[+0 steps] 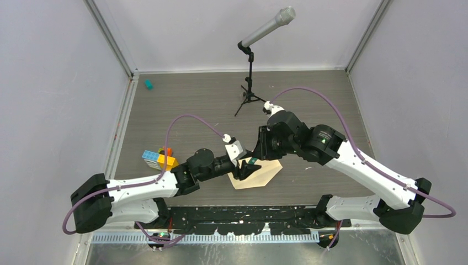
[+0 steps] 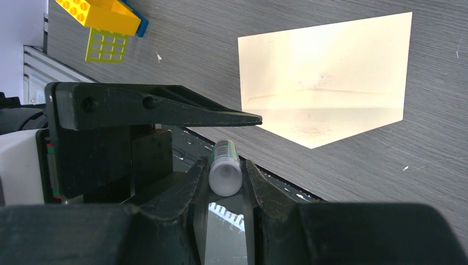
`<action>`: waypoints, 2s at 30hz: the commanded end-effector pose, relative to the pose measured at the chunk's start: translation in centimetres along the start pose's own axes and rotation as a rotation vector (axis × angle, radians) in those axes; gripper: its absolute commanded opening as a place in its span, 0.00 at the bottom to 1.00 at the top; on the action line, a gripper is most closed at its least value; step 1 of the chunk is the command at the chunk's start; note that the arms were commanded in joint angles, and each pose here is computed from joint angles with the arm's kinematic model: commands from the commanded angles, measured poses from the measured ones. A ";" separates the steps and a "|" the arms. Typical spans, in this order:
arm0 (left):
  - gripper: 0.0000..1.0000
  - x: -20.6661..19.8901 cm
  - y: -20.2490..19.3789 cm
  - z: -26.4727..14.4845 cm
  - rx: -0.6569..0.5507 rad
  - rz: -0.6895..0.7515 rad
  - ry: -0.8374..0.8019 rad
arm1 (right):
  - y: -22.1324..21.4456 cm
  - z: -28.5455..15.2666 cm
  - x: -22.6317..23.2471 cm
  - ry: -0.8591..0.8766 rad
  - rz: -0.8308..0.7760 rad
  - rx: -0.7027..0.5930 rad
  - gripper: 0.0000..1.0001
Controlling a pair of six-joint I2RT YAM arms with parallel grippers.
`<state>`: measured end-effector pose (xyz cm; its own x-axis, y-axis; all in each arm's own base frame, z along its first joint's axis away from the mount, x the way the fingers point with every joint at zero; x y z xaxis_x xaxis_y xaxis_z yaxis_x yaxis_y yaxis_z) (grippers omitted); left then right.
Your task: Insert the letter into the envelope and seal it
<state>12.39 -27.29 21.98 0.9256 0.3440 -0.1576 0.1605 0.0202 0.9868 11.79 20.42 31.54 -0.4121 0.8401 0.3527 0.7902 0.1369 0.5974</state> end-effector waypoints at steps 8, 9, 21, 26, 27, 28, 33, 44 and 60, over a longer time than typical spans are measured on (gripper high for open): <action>0.49 -0.1 2.6 1.0 -0.111 0.006 -0.030 | 1.1 -0.4 1.1 0.033 -0.015 -0.038 0.01; 0.48 -0.1 2.7 1.0 -0.114 0.005 -0.030 | 1.1 -0.3 1.1 0.032 -0.015 -0.038 0.01; 0.33 0.1 2.7 1.0 -0.120 -0.006 -0.049 | 1.0 0.2 1.1 0.024 -0.010 -0.034 0.01; 0.00 0.1 2.6 1.2 -0.110 -0.009 -0.052 | 0.9 0.3 1.0 0.019 -0.007 -0.036 0.05; 0.00 0.2 2.4 1.2 -0.098 -0.014 -0.042 | 0.9 0.3 0.9 0.012 -0.002 -0.038 0.10; 0.00 0.3 2.4 1.2 -0.089 -0.018 -0.031 | 0.8 0.3 0.8 0.001 0.003 -0.044 0.18; 0.00 1.8 1.6 0.8 0.008 -0.111 0.113 | 0.6 -0.3 -1.0 -0.135 0.051 -0.102 0.55; 0.00 9.0 -2.3 -0.5 0.386 -0.417 0.471 | -6.5 4.3 -9.1 -0.342 0.353 -0.022 0.47; 0.00 13.8 -6.9 3.4 0.734 -0.403 0.619 | -12.6 11.3 -12.4 -0.409 0.503 0.052 0.07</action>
<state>24.85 -26.20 12.51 0.4494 0.8508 -0.2723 0.7830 -0.2284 0.5786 10.92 13.28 12.01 0.1729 0.9640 0.2022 0.9001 -0.2380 0.3650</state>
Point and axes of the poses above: each gripper's point midway between its finger pads, its own z axis out along the fingers, its own x axis along the line the jaws close on, y = z × x, the point moved 9 cm from there along -z, back along the fingers, and after that the axes turned 6 degrees about -z, right-handed, at the moved point
